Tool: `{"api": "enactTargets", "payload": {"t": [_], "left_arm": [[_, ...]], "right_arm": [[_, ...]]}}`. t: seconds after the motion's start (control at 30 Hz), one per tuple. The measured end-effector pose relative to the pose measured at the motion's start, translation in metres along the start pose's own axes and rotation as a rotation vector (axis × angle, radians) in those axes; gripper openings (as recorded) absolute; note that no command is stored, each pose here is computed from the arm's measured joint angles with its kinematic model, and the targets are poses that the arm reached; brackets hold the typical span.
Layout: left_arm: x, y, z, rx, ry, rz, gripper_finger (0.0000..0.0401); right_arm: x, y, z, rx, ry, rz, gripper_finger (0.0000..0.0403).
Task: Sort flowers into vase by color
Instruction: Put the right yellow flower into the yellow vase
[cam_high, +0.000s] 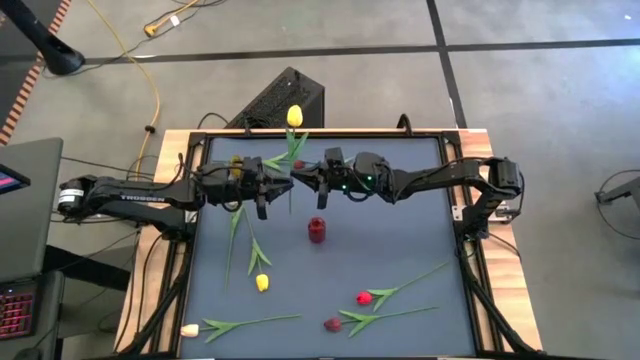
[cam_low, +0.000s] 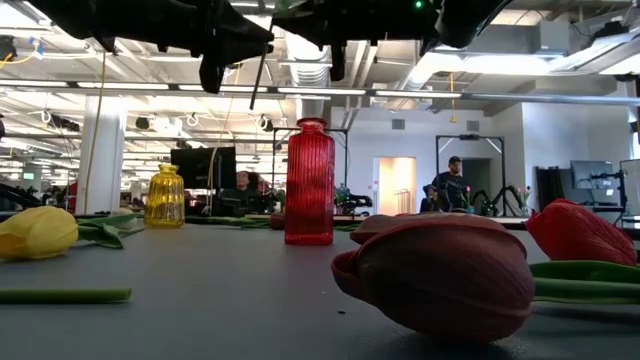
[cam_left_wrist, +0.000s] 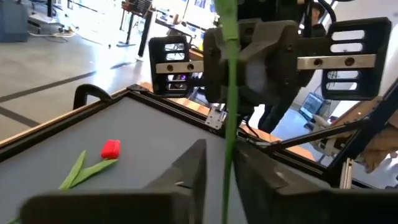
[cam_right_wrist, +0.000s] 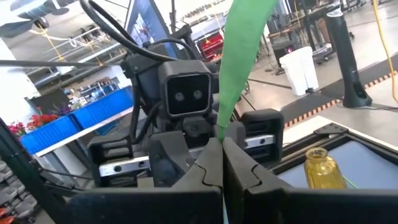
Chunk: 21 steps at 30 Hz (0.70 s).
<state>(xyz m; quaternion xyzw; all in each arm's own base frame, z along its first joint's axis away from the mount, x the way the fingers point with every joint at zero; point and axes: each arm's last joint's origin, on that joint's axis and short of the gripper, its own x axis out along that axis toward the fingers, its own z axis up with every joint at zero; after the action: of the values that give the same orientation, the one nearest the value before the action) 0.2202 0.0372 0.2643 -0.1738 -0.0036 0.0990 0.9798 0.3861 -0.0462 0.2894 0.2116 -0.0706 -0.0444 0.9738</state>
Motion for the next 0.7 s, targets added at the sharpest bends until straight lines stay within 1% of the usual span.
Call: {"api": "enactTargets", "payload": {"t": [0.07,0.13,0.37,0.5,0.57,0.7], "left_arm": [[0.0,0.0,0.0001,0.012,0.0,-0.002,0.002],[0.0,-0.0001,0.0003,0.013,-0.003,-0.003,0.0007],[0.0,-0.0003,0.0001,0.016,0.001,-0.009,0.0001],[0.0,0.0002,0.0002,0.031,-0.004,0.008,0.0],[0.0,0.0006,0.0002,0.032,-0.007,0.019,0.0],[0.0,0.0013,0.0004,0.054,-0.01,0.032,0.0]], "right_arm": [[0.0,-0.0003,-0.0003,-0.001,0.004,-0.002,0.0018],[0.0,-0.0003,-0.0004,-0.001,0.004,-0.003,0.0019],[0.0,-0.0005,-0.0007,0.001,0.007,-0.004,0.0049],[0.0,-0.0006,-0.0007,0.0,0.009,-0.002,0.0062],[-0.0001,-0.0001,-0.0009,-0.002,0.018,0.019,0.0071],[-0.0002,0.0001,-0.0016,-0.002,0.036,0.038,0.0102]]}}
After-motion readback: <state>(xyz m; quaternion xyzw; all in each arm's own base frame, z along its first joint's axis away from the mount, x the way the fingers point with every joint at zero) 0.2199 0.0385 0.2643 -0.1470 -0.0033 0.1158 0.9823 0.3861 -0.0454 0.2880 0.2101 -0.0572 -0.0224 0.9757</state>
